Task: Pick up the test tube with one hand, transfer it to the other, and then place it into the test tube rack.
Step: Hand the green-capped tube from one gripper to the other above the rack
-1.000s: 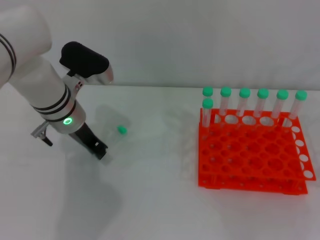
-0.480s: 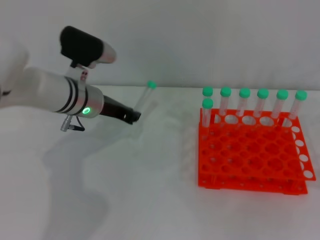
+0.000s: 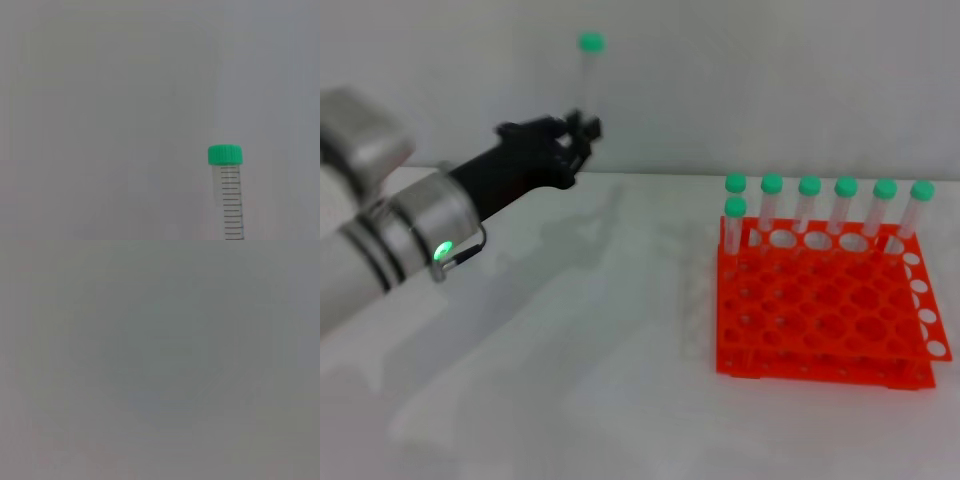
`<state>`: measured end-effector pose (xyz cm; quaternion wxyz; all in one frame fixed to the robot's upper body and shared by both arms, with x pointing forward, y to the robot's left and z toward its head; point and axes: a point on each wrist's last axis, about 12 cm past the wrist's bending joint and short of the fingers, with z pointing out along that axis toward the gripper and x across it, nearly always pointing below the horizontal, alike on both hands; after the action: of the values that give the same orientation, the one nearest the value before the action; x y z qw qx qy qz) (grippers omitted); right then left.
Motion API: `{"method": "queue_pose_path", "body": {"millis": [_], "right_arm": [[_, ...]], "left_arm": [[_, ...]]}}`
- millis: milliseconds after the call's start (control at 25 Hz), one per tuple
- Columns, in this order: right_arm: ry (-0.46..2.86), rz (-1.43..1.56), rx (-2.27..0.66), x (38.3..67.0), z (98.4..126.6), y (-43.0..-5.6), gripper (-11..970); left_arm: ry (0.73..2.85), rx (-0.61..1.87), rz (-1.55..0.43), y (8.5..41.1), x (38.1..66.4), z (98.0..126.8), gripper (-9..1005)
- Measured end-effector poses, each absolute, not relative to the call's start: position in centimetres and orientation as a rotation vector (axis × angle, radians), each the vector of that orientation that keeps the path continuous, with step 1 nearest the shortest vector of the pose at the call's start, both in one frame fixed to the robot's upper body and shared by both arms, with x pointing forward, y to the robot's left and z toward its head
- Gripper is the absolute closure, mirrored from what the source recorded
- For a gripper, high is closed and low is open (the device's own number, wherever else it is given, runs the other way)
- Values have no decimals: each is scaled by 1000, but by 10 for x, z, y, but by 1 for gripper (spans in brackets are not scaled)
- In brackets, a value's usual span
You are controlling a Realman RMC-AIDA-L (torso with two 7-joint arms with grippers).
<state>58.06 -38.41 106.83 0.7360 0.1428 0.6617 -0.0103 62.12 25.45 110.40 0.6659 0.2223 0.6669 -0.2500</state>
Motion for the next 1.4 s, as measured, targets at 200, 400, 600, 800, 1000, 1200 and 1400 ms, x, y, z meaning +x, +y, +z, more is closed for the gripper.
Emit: {"method": "queue_pose_path", "body": {"millis": [200, 400, 600, 800, 1000, 1200, 1400], "right_arm": [[1426, -9, 294, 579, 1070, -379, 95], [1384, 115, 248, 578, 1075, -368, 95], [1393, 383, 131, 584, 1092, -363, 96], [1391, 669, -49, 577, 1108, -356, 96], [1353, 859, -198, 566, 1122, -348, 96], [1314, 975, -387, 560, 1130, -326, 96], [1340, 1038, -591, 571, 1133, -294, 96]], "left_arm": [[1216, 418, -468, 251, 569, 1085, 803], [1172, 418, -463, 227, 546, 1073, 803], [1230, 465, -554, 195, 548, 1068, 803], [1235, 458, -620, 168, 548, 1070, 802], [1282, 475, -648, 150, 553, 1070, 802], [1306, 483, -683, 137, 553, 1071, 802], [1361, 552, -715, 120, 553, 1067, 802]]}}
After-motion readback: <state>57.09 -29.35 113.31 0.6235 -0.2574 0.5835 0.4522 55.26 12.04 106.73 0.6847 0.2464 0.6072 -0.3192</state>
